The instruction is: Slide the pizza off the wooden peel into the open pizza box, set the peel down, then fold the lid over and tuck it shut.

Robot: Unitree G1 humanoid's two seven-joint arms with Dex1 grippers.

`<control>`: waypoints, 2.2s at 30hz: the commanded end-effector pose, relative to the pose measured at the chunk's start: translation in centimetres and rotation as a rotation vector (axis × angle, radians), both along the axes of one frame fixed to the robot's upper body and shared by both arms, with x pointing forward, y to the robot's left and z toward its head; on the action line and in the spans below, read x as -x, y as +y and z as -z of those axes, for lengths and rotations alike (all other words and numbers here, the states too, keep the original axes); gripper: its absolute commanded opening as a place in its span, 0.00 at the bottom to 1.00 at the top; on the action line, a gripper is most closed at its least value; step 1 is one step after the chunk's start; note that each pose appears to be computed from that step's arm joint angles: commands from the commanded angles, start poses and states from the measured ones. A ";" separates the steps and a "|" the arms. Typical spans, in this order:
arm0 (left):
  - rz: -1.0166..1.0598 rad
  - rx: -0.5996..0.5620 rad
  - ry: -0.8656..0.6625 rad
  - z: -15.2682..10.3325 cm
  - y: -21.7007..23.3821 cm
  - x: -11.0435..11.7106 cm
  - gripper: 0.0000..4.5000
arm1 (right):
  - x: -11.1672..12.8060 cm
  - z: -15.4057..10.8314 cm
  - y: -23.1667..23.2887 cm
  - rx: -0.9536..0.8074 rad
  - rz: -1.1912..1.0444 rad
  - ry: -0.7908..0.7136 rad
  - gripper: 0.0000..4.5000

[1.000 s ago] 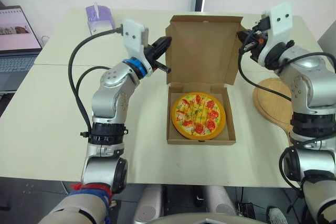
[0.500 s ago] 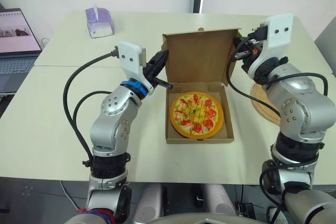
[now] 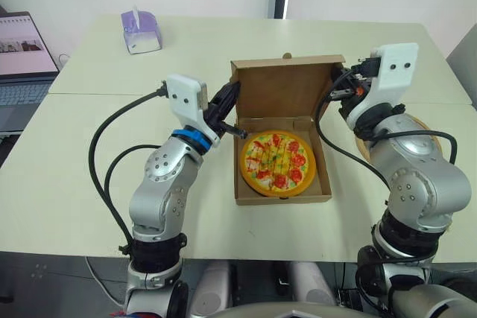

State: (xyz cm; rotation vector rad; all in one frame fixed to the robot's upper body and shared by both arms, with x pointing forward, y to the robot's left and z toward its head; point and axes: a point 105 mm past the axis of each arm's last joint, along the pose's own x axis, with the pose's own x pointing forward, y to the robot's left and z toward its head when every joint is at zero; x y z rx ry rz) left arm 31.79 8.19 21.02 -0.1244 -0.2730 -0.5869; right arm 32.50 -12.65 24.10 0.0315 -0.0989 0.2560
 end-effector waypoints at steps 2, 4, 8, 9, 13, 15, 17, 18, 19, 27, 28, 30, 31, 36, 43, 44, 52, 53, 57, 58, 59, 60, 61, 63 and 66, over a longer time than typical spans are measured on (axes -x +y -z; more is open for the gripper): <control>0.173 0.009 -0.073 -1.4 -2.6 2.8 0.00 | 1.6 0.4 2.8 -0.011 -0.142 0.012 0.00; 0.182 0.000 -0.065 -0.9 -2.3 3.3 0.00 | 2.0 0.7 2.8 -0.016 -0.145 0.021 0.00; 0.191 -0.018 -0.051 0.0 -1.7 4.1 0.00 | 2.8 1.1 2.9 -0.025 -0.156 0.030 0.00; 0.190 -0.021 -0.045 0.3 -1.6 4.2 0.00 | 3.0 1.3 2.9 -0.027 -0.160 0.032 0.00; 0.192 -0.030 -0.035 1.0 -1.5 4.7 0.00 | 4.0 1.9 3.1 -0.035 -0.188 0.048 0.00; 0.186 -0.028 -0.026 1.3 -1.4 4.8 0.00 | 4.3 2.2 3.1 -0.039 -0.188 0.053 0.00; 0.184 -0.030 -0.020 1.6 -1.3 5.1 0.00 | 4.6 2.5 3.0 -0.040 -0.187 0.057 0.00; 0.183 -0.029 -0.015 1.8 -1.3 5.2 0.00 | 4.8 2.7 2.9 -0.040 -0.188 0.061 0.00; 0.181 -0.029 -0.011 1.9 -1.2 5.3 0.00 | 5.0 2.8 2.9 -0.038 -0.189 0.064 0.00; 0.182 -0.055 0.006 2.6 -0.9 5.9 0.00 | 6.1 4.4 2.4 -0.051 -0.190 0.103 0.00; 0.183 -0.057 0.004 2.5 -1.0 5.9 0.00 | 6.2 4.6 2.3 -0.054 -0.191 0.106 0.00; 0.181 -0.066 -0.004 2.3 -0.9 6.0 0.00 | 6.5 4.9 2.2 -0.056 -0.196 0.112 0.00; 0.182 -0.069 -0.007 2.2 -1.0 6.1 0.00 | 6.6 5.0 2.1 -0.056 -0.197 0.112 0.00; 0.190 -0.103 -0.001 2.4 -0.9 6.3 0.00 | 7.0 5.0 2.2 -0.036 -0.224 0.102 0.00; 0.179 -0.109 0.004 2.3 -0.3 5.9 0.00 | 7.1 5.2 2.5 -0.014 -0.255 0.101 0.27; 0.177 -0.110 0.004 2.3 -0.1 5.8 0.00 | 7.1 5.2 2.6 -0.006 -0.260 0.101 0.36; 0.168 -0.120 0.007 3.0 0.6 5.7 0.00 | 7.8 6.2 0.0 0.161 -0.392 0.160 0.96; 0.168 -0.122 0.007 3.1 0.7 5.8 0.00 | 7.9 6.2 -0.8 0.204 -0.415 0.167 0.99; 0.167 -0.131 0.008 3.5 0.9 5.8 0.00 | 8.3 6.4 -3.8 0.324 -0.510 0.242 0.99; 0.166 -0.134 0.007 3.6 0.9 5.8 0.00 | 8.3 6.6 -4.6 0.352 -0.526 0.265 0.99; 0.163 -0.141 0.006 3.7 1.0 5.8 0.00 | 8.1 6.7 -5.3 0.374 -0.529 0.278 0.99; 0.161 -0.147 0.003 3.8 1.1 5.7 0.00 | 7.6 6.7 -6.0 0.393 -0.515 0.276 0.99; 0.158 -0.151 0.000 3.8 1.1 5.7 0.00 | 7.0 6.5 -6.7 0.406 -0.489 0.265 0.99; 0.154 -0.156 -0.004 3.9 1.2 5.6 0.09 | 5.6 5.9 -7.9 0.418 -0.437 0.225 1.00; 0.151 -0.155 -0.006 3.9 1.4 5.6 0.26 | 3.4 5.0 -9.3 0.435 -0.353 0.160 1.00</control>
